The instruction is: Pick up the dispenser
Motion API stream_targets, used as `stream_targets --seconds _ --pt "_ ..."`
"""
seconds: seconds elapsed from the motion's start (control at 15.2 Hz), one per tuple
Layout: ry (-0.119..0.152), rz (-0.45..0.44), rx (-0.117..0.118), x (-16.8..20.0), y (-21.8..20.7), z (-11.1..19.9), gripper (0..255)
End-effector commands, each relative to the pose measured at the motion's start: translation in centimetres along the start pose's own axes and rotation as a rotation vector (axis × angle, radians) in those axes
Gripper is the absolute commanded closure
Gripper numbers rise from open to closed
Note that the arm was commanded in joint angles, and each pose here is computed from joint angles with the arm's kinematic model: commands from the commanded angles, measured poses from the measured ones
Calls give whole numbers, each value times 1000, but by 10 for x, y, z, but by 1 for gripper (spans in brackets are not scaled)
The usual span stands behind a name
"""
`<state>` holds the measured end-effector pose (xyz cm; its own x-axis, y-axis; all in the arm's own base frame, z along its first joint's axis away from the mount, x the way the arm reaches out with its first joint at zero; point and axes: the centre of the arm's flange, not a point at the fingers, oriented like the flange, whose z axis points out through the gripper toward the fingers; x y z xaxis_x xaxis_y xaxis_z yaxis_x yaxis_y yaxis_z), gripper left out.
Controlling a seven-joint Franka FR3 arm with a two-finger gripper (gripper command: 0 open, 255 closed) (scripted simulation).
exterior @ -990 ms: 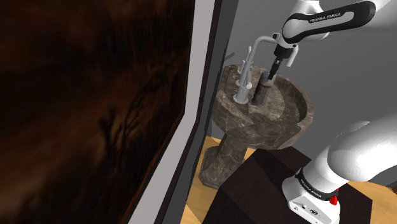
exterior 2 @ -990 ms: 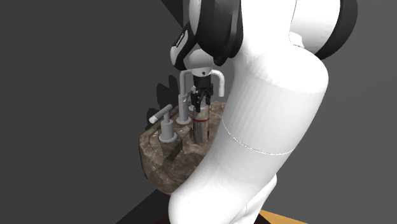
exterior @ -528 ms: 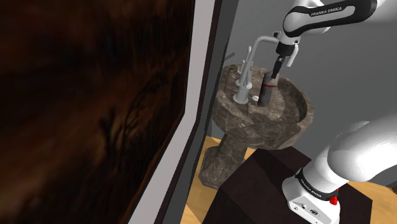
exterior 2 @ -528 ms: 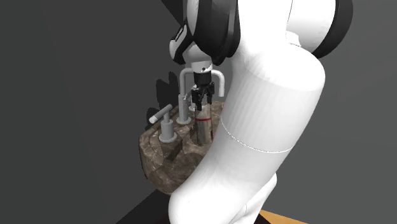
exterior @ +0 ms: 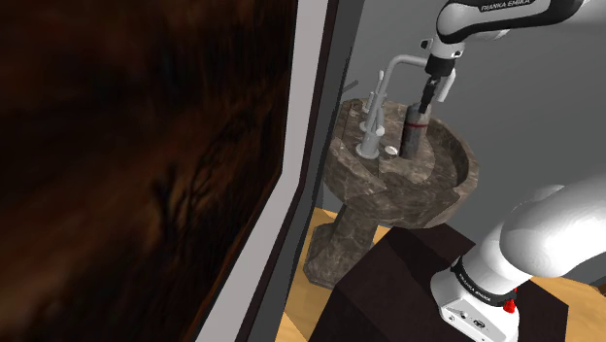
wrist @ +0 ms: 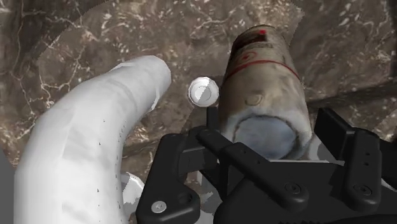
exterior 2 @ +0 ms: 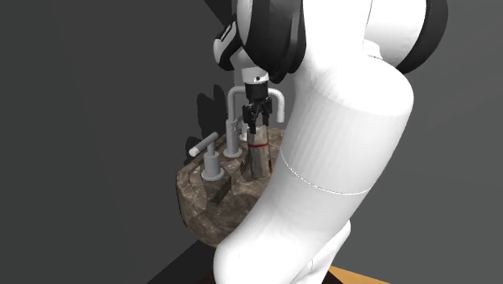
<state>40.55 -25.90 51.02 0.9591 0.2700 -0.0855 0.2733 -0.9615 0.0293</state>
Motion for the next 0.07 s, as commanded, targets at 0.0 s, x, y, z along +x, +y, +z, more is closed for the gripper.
stream_targets --seconds 0.0 --pt "20 1 -16 -1 1 -17 255"
